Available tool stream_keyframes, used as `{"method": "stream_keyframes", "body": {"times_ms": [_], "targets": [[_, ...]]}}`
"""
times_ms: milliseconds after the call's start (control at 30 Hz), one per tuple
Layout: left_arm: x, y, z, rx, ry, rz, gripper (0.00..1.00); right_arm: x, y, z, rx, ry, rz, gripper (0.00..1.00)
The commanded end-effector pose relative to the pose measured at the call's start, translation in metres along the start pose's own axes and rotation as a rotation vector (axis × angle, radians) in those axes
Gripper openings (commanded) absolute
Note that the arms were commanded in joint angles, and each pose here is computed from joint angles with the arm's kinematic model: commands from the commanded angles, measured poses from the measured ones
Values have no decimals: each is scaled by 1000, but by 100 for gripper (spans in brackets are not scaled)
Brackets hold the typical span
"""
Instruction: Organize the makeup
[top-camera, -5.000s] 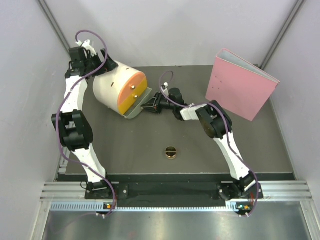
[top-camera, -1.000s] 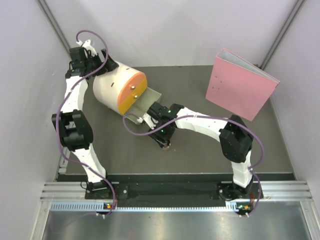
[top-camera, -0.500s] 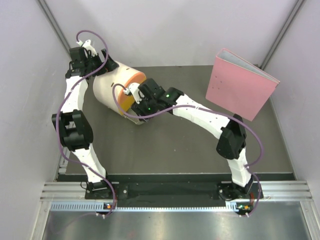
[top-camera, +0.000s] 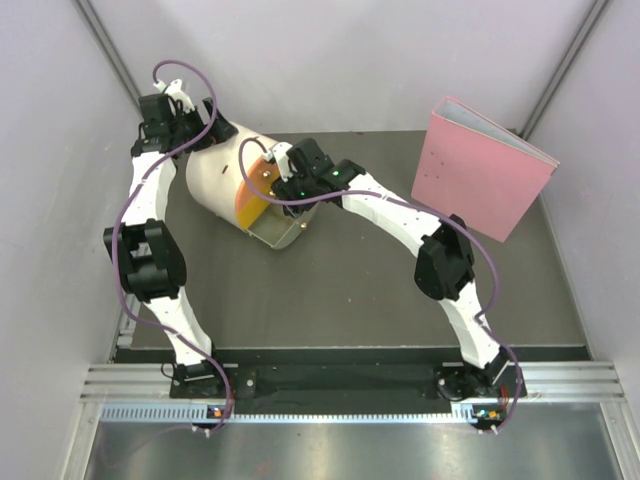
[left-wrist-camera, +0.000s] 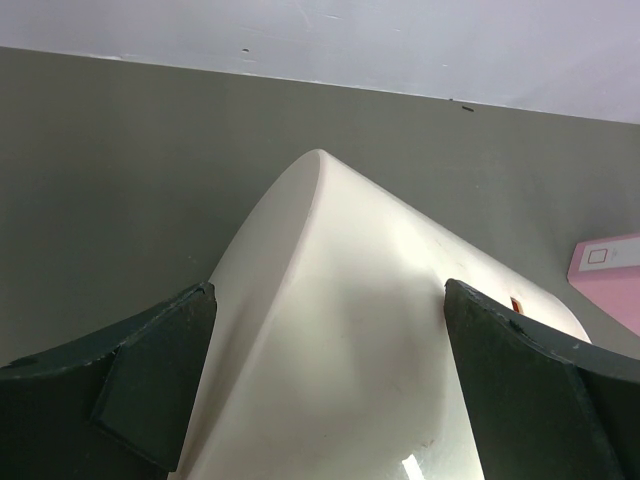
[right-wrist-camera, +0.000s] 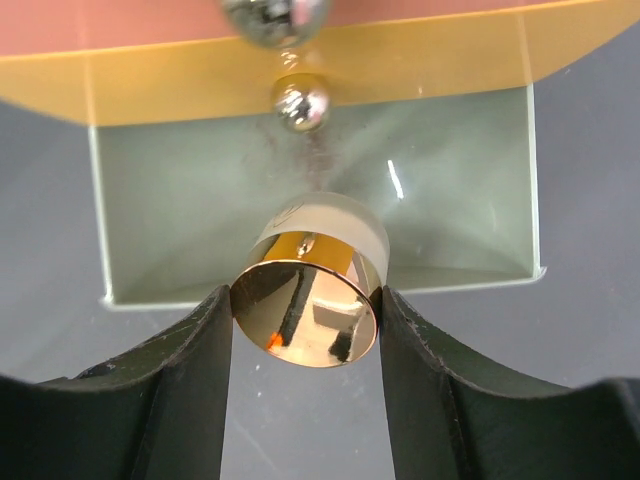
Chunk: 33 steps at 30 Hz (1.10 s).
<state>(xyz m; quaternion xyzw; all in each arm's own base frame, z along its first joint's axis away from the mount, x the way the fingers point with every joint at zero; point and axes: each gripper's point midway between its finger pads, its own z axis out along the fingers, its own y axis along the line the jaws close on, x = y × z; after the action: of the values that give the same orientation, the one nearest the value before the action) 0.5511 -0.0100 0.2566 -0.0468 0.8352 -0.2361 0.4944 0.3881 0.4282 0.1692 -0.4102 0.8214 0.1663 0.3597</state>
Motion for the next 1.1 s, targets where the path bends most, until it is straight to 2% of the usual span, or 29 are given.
{"method": "stream_keyframes", "body": {"times_ms": [0,433,533,567,633,733,867,1067], "targets": [[65,11,9,-28,207,-50,99,-53,-8,-4,12,-168,32,3],[67,10,7,-31,214,-48,99,-40,-7,28,-10,-154,74,7],[66,10,6,-30,212,-44,99,-36,-5,33,-16,-144,109,13],[66,10,6,-31,212,-44,99,-34,-4,35,-20,-140,113,23],[65,10,6,-32,209,-41,99,-33,-4,37,-22,-138,123,31],[66,10,6,-33,212,-44,99,-29,-2,41,-24,-129,131,38],[67,10,6,-33,213,-43,99,-26,-4,40,-12,-126,133,40],[66,10,6,-33,213,-41,99,-31,-9,30,20,-145,136,56]]}}
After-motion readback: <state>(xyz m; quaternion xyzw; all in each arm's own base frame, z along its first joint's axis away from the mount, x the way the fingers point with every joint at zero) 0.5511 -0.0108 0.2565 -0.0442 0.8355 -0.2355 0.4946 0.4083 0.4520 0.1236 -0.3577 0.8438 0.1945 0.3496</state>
